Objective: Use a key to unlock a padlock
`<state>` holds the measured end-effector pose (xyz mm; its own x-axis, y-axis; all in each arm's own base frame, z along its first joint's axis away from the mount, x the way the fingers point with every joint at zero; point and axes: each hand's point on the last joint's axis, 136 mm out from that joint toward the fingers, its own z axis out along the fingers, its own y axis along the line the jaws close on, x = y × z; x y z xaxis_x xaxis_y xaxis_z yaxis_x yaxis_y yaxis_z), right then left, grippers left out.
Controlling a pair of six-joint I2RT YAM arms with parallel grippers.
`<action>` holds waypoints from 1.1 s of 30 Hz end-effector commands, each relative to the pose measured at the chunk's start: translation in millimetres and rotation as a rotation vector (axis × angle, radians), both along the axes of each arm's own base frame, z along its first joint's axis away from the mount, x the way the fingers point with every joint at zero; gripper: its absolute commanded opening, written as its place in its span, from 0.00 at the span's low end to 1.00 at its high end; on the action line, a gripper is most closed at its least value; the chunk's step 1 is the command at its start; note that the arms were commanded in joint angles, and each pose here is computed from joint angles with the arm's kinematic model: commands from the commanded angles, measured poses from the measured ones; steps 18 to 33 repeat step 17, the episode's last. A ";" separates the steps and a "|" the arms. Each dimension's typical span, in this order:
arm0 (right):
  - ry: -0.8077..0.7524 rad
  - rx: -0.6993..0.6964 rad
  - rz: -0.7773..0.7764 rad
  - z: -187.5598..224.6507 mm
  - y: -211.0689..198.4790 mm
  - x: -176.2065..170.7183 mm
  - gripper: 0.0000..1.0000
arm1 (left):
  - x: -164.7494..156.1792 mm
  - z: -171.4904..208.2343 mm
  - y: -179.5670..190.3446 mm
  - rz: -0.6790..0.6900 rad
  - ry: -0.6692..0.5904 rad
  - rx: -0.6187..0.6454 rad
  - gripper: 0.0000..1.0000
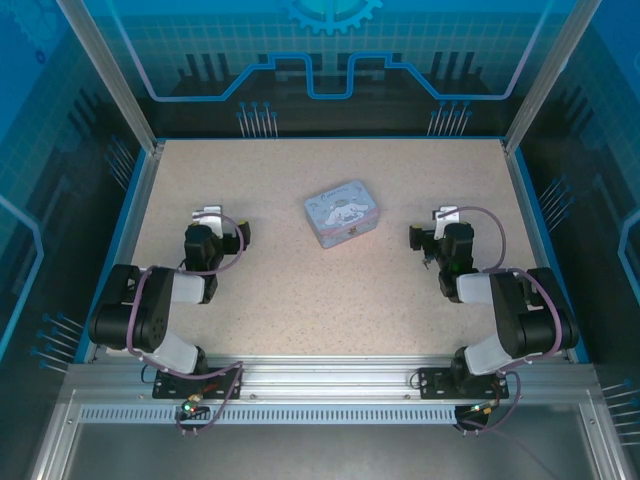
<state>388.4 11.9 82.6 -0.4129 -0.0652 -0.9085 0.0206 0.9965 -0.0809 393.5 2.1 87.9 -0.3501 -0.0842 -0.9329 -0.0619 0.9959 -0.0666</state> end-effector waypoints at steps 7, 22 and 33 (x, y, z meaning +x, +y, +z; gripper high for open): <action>-0.041 -0.009 0.007 13.0 1.6 7.4 1.00 | 5.3 4.9 -1.9 -0.015 -0.014 -0.014 0.99; -0.038 0.013 0.031 12.4 2.1 7.6 1.00 | 5.4 4.6 -1.7 -0.014 -0.012 -0.014 0.99; -0.038 0.013 0.031 12.4 2.1 7.6 1.00 | 5.4 4.6 -1.7 -0.014 -0.012 -0.014 0.99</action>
